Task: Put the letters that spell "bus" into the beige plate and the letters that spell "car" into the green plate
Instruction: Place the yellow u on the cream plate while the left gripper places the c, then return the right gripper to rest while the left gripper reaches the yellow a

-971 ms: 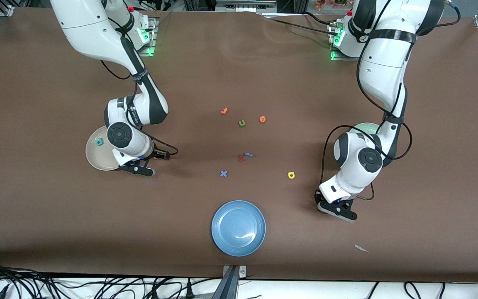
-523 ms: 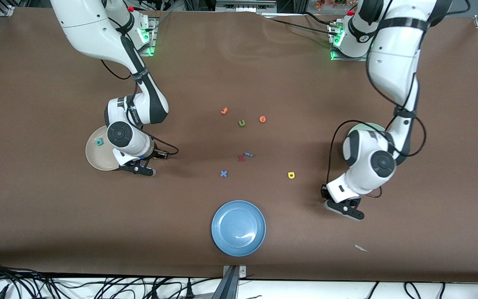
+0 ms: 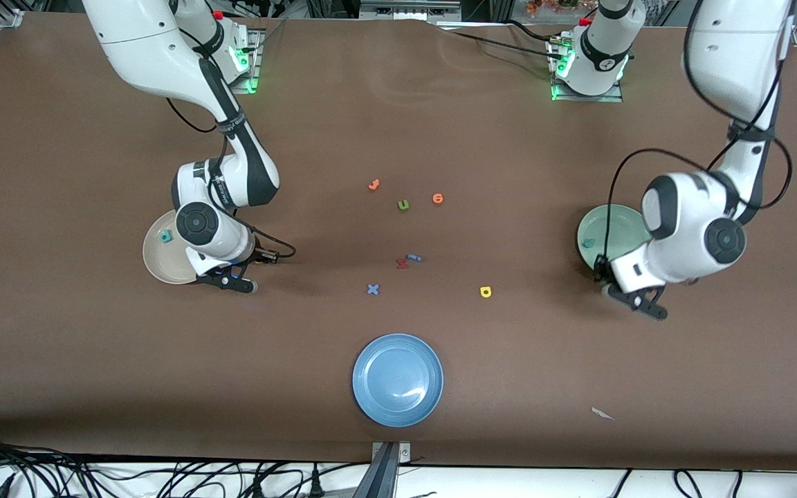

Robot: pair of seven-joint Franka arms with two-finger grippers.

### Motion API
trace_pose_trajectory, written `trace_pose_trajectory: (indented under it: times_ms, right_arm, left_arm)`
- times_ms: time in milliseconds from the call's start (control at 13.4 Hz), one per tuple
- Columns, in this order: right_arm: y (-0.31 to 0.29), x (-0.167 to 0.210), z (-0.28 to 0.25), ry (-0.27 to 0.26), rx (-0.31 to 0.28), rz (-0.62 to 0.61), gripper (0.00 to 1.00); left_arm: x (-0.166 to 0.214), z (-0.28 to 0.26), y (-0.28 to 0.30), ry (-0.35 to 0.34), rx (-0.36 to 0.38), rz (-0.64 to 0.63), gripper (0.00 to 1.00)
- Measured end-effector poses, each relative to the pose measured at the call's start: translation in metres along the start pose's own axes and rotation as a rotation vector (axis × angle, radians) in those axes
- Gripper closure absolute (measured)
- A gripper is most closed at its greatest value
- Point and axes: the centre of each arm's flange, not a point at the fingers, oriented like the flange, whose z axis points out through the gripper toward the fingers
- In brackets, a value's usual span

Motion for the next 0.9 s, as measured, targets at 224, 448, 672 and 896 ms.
trace_pose_trajectory:
  times_ms: [224,448,672,896]
  right_arm:
    - [0.023,0.008,-0.023,-0.047,-0.032,0.038,0.7]
    - [0.057,0.009,-0.059,-0.111,-0.057,0.076,0.7]
    - [0.092,0.011,-0.052,-0.146,-0.077,0.049,0.7]
    - [0.132,0.015,-0.021,-0.151,-0.088,0.021,0.7]
  left_arm:
    - [-0.058,-0.001,-0.009,-0.056,-0.001,-0.007,0.73]
    - [-0.069,-0.007,-0.011,-0.061,0.013,0.004,0.56]
    - [-0.056,-0.015,0.011,-0.036,0.016,0.049,0.24]
    - [-0.026,-0.035,0.043,0.026,0.015,0.099,0.37]
